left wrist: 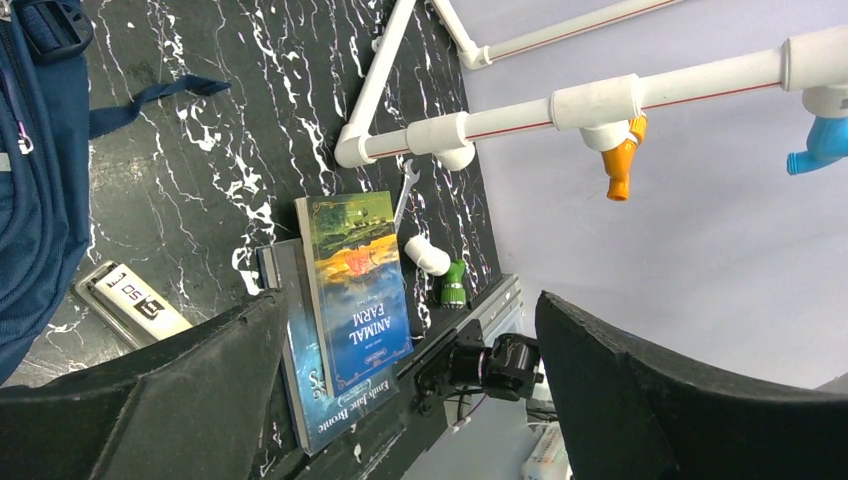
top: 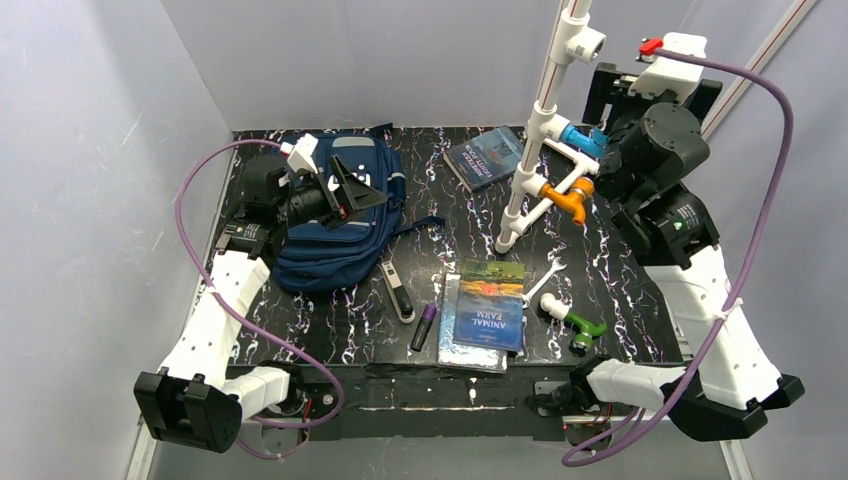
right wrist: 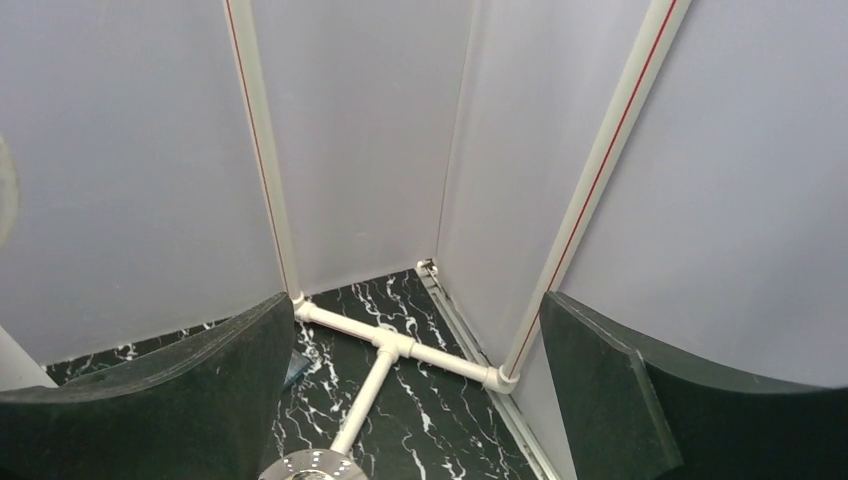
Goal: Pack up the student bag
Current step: Adjust the distractor at the center of the board.
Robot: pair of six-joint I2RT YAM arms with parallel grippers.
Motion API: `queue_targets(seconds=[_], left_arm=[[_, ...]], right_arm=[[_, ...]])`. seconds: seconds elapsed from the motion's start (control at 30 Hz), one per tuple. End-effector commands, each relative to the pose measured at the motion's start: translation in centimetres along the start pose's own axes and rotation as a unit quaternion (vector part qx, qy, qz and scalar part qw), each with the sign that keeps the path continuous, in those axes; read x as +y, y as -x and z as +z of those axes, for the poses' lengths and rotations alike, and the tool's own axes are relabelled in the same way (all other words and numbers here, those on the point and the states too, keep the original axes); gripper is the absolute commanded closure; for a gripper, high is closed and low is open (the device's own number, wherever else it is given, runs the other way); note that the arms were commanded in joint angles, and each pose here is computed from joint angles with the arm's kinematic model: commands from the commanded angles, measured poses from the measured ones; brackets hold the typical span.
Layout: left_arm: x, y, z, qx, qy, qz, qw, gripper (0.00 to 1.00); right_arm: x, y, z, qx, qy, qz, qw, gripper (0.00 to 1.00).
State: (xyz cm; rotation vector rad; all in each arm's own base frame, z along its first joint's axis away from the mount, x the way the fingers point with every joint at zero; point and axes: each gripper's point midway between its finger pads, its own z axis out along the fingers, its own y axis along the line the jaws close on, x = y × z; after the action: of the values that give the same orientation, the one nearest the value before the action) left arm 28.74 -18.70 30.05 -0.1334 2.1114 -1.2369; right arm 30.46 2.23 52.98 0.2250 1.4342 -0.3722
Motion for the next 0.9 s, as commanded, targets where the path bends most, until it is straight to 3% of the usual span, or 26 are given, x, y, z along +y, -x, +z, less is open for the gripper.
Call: queue_targets(seconds=[0.0,0.2,0.27,0.33,0.4,0.57,0.73,0.87], left_arm=[[-1.0,-0.5,-0.5,0.006,-0.021,0.016,1.000,0.08],[-0.9,-1.0,-0.8,0.010,-0.024,0.015,1.000,0.08],[-1.0,-1.1,-0.9,0.010,-0.024,0.016,1.000,0.08],[-0.9,-1.3,-0.9,0.011,-0.023,0.015,1.000,0.08],[-0.8,-1.3,-0.9,0.012,-0.023,0.013,1.000,0.08],[-0.9,-1.4,-0.7,0.018,-0.027,0.010,0.999,0.08],[-0.8,-1.6,-0.7,0.020,-0.027,0.008,0.999,0.07],[-1.0,-1.7,-0.9,0.022,-0.033,0.008,0.999,0.08]], right_arm=[[-1.9,3.9,-0.8,-0.037,0.000,0.066,0.997,0.02],[4.4,4.1,-2.6,-0.070,0.195,0.053,0.977,0.01],[4.7,4.4,-3.3,-0.072,0.217,0.071,0.971,0.02],[3.0,3.7,-2.8,-0.055,0.168,0.093,0.980,0.03],[-0.3,2.7,-2.2,-0.037,0.069,0.121,0.990,0.02],[-5.7,3.5,-2.5,-0.054,-0.055,0.149,0.986,0.03],[-4.7,3.4,-0.5,-0.026,-0.109,0.055,0.992,0.02],[-2.5,3.1,1.5,-0.016,-0.109,0.031,0.993,0.02]])
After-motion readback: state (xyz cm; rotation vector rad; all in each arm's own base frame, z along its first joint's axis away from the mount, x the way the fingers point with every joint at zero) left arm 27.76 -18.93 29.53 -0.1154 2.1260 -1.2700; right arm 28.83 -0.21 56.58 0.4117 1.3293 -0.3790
